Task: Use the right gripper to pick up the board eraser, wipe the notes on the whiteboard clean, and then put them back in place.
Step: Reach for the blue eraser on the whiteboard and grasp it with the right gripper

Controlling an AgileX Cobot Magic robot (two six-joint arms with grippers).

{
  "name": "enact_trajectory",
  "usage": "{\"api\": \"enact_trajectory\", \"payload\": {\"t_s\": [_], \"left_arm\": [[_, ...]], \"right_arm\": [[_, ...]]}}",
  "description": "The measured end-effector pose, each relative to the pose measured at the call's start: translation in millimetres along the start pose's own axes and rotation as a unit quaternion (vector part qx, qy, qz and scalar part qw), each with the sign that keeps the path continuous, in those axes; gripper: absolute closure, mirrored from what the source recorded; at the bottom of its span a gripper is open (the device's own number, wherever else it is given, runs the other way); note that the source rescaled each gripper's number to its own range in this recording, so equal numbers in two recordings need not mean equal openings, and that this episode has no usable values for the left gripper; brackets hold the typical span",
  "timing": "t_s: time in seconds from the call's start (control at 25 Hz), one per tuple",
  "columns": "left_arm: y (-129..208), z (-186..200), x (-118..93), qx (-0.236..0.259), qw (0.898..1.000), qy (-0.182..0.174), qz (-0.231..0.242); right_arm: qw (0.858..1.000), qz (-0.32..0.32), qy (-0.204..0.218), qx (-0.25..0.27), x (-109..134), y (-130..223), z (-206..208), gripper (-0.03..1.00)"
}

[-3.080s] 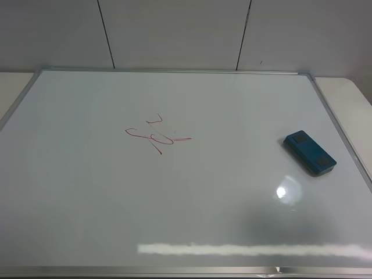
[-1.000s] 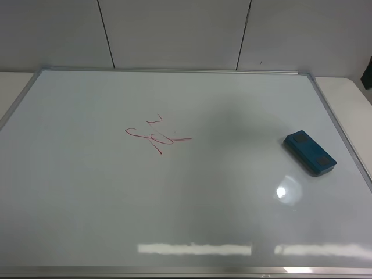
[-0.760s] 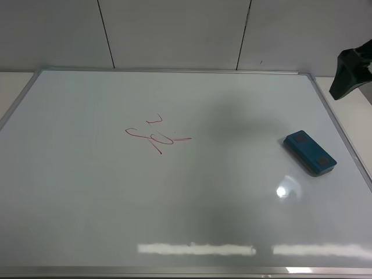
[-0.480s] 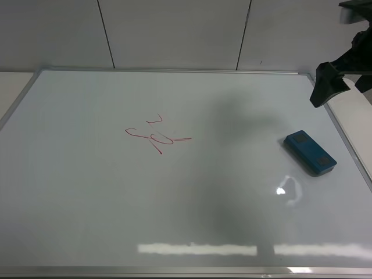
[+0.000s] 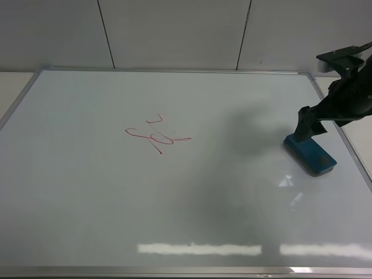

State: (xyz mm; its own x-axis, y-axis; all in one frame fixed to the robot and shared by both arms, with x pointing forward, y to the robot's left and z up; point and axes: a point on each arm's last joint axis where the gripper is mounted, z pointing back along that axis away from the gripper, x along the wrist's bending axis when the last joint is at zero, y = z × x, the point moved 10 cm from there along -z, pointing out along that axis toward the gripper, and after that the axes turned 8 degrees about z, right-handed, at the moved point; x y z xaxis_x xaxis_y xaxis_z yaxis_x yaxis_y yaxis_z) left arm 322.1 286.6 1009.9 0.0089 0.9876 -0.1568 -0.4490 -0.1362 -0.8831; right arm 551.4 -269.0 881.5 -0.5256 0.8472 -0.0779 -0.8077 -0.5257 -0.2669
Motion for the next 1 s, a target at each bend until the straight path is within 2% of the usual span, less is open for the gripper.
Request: {"api": "enact_trajectory", "payload": {"t_s": [0.56, 1.0], "left_arm": [[0, 0, 0, 0.0, 1.0, 0.0, 0.0], [0, 0, 0, 0.0, 1.0, 0.0, 0.0]], "right_arm": [[0.998, 0.015, 0.047, -0.026, -9, 11, -25, -0.03], [0.999, 0.0, 0.035, 0.002, -13, 20, -63, -0.03]]}}
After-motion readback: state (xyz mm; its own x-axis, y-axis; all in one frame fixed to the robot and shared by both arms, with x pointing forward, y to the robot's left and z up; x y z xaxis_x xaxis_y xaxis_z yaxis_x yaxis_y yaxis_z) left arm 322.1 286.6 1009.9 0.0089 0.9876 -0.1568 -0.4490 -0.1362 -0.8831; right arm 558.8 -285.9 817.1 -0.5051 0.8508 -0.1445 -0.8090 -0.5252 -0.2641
